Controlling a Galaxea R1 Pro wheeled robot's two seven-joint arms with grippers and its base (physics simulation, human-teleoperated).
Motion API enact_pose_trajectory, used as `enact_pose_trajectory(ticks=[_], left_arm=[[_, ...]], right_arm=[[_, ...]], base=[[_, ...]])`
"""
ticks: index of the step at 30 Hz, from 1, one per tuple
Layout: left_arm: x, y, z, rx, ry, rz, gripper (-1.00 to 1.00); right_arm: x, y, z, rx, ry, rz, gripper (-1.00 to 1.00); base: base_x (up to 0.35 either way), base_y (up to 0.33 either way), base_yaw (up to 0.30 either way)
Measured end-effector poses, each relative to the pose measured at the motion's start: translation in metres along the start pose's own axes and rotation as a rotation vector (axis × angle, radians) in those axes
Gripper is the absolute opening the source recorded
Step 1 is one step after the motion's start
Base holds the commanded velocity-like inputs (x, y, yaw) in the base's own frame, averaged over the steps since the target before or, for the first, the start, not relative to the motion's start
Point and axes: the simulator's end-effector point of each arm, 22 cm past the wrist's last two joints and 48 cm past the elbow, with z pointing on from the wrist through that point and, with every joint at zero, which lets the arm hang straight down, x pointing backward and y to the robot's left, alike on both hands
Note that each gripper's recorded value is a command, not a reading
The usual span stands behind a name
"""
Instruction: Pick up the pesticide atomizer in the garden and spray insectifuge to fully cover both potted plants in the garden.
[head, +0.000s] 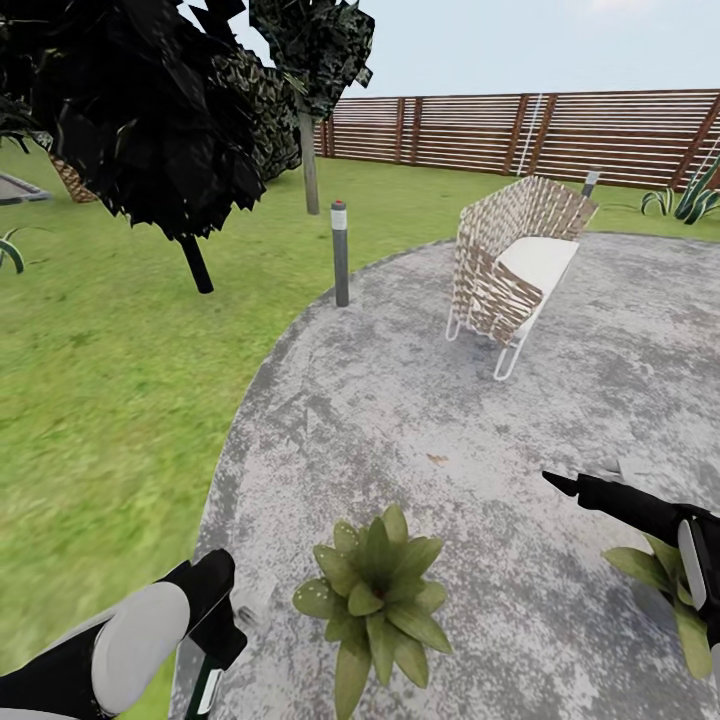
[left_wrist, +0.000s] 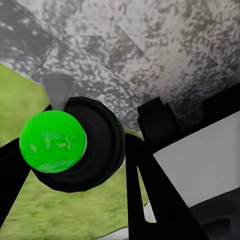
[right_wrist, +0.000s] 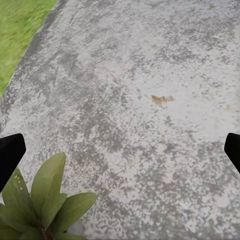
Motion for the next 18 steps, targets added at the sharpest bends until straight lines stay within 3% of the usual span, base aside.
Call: enact_pose_trajectory(ticks=[5,14,18], left_arm=[[-0.024,0.007,-0.015,-0.034,-0.056,-0.007,-1.00],[-0.031,0.013,-0.021,-0.052,-0.075,-0.015,-1.00],[-0.042,0.028,-0.034,-0.087,-0.112,-0.033,-1.00]], right_arm=[[0.000,0.000,0.000,0.000,0.000,0.000,1.00],[0.000,0.000,0.000,0.000,0.000,0.000,1.00],[0.000,0.000,0.000,0.000,0.000,0.000,1.00]], base=[[0.000,-0.204,-0.017],[0.000,-0.013,-0.198],[0.000,0.000,-0.144]])
